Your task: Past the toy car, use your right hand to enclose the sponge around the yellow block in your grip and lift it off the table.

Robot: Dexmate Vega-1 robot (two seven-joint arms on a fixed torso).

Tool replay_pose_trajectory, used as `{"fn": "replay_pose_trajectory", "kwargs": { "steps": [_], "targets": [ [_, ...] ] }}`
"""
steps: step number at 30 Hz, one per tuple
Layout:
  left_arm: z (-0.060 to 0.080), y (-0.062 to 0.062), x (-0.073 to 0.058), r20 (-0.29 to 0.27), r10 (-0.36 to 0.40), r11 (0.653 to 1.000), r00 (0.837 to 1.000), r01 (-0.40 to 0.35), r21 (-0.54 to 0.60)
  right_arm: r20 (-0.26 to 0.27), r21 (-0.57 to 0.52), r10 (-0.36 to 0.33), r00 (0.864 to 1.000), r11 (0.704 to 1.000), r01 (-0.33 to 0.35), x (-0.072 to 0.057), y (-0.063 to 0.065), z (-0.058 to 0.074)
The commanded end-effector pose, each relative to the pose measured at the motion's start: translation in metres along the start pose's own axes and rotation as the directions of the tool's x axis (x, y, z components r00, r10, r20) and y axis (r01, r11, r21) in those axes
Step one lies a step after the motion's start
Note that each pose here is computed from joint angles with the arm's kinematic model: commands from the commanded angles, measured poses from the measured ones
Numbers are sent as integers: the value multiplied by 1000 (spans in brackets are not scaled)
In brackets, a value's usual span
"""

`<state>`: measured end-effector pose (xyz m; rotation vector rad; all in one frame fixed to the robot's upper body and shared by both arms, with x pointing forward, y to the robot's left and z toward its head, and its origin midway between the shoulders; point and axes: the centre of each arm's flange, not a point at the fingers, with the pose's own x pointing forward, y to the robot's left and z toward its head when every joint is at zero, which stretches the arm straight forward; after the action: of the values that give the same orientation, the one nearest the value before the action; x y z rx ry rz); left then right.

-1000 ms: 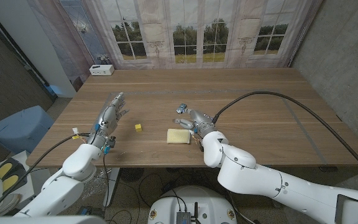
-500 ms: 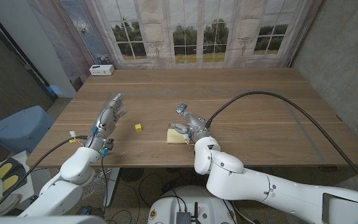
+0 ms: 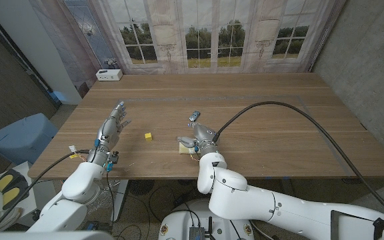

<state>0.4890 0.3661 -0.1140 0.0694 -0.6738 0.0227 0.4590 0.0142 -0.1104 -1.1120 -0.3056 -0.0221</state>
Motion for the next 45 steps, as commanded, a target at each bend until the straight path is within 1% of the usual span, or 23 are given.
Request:
{"fn": "replay_pose_trajectory", "kwargs": {
  "steps": [1, 8, 11, 12, 24, 26, 28, 29, 30, 33, 38, 41, 45],
  "targets": [
    [-4, 8, -8, 14, 34, 999, 999, -34, -10, -74, 13, 3, 997, 1000, -2, 3, 14, 11],
    [-5, 10, -10, 25, 36, 999, 999, -35, -14, -104, 4, 22, 994, 1000, -22, 7, 22, 15],
    [-5, 10, -10, 29, 34, 999, 999, -34, -11, -112, 15, 57, 992, 998, -56, 11, 25, 16],
    [-5, 11, -10, 31, 35, 999, 999, -35, -10, -117, 17, 59, 991, 998, -57, 12, 26, 17],
    [-6, 16, -8, 33, 26, 1000, 999, -26, -2, -187, -18, 40, 982, 999, -44, 16, 41, 22],
    [-6, 16, -7, 33, 23, 1000, 999, -23, 0, -191, -21, 47, 981, 998, -52, 17, 43, 22],
    [-5, 17, -7, 33, 18, 1000, 999, -18, 3, -196, -35, 40, 980, 998, -47, 17, 49, 21],
    [-5, 17, -7, 33, 18, 1000, 999, -18, 3, -195, -34, 39, 980, 998, -46, 17, 49, 21],
    [-5, 17, -6, 35, 15, 1000, 999, -15, 2, -198, -49, 24, 980, 998, -34, 17, 53, 21],
    [-4, 17, -6, 37, 12, 1000, 999, -12, 2, -200, -63, 4, 980, 998, -17, 18, 57, 19],
    [-4, 18, -6, 39, 9, 1000, 999, -9, 2, -200, -71, -14, 980, 997, -1, 19, 64, 15],
    [-4, 18, -7, 39, 6, 1000, 999, -6, 4, -205, -72, -37, 978, 997, 22, 21, 68, 10],
    [-3, 18, -7, 40, 3, 1000, 999, -4, 5, -199, -61, -50, 979, 997, 39, 23, 72, 1]
  ]
}}
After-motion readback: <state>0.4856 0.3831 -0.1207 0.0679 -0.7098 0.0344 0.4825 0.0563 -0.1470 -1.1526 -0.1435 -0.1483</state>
